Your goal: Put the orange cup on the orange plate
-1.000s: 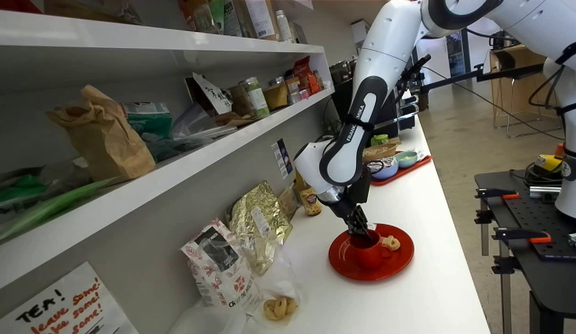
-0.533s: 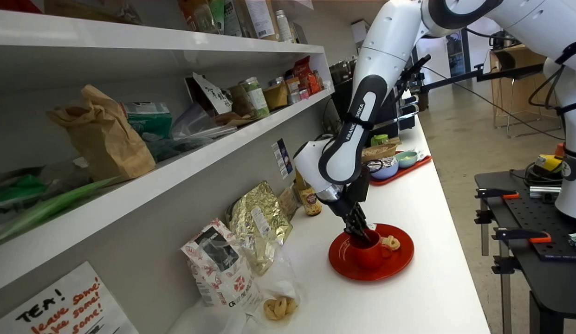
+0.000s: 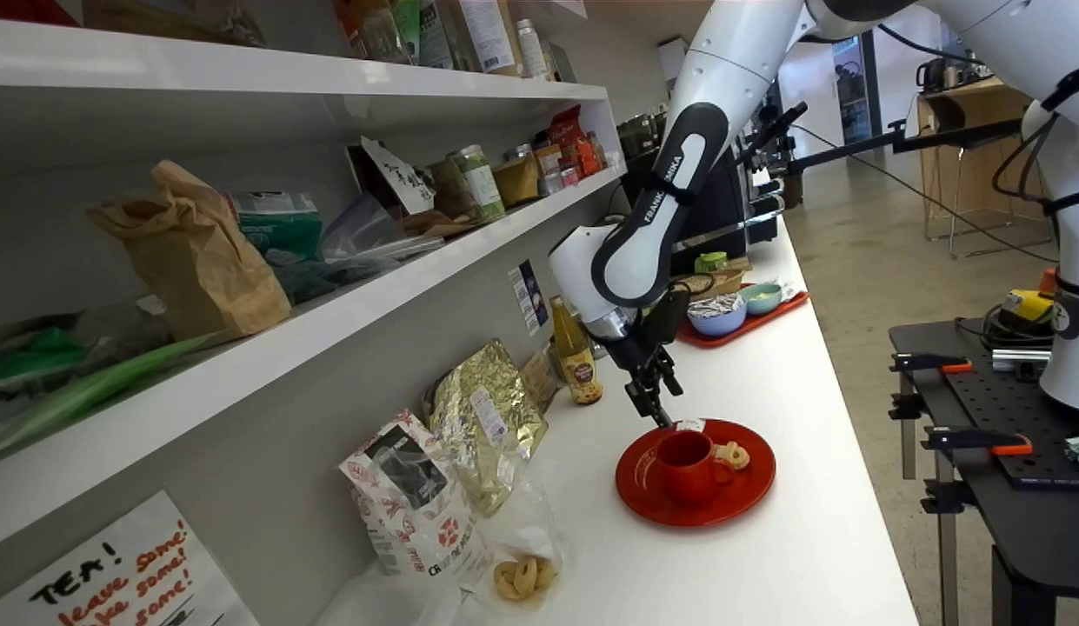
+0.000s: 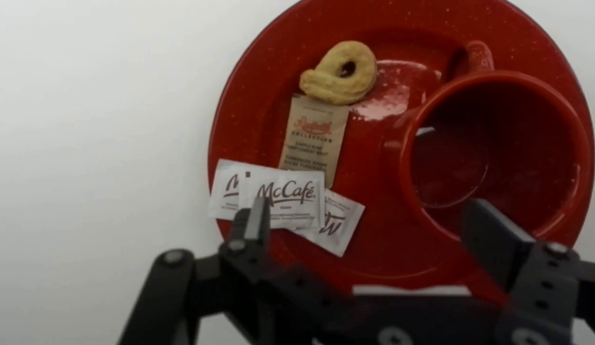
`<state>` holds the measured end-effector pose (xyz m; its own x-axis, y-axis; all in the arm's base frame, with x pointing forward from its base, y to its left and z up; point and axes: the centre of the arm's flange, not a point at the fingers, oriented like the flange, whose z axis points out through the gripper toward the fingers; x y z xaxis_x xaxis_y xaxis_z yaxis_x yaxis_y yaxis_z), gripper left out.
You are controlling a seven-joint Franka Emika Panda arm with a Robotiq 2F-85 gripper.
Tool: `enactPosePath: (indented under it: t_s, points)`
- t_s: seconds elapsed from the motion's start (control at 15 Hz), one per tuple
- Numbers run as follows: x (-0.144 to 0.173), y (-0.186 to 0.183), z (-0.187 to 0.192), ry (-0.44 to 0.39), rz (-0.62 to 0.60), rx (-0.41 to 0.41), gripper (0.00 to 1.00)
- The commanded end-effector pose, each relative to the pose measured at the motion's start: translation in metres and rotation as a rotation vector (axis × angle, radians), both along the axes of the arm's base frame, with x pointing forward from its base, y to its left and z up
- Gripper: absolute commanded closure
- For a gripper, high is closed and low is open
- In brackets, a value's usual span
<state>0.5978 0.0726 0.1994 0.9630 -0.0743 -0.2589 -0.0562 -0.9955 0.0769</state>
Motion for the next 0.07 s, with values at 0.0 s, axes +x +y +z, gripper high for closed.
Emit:
enactPosePath:
  t_s: [0.0]
  points:
    - [-0.0012, -0.0030, 0.0026, -0.002, -0.005, 0.000, 0.00]
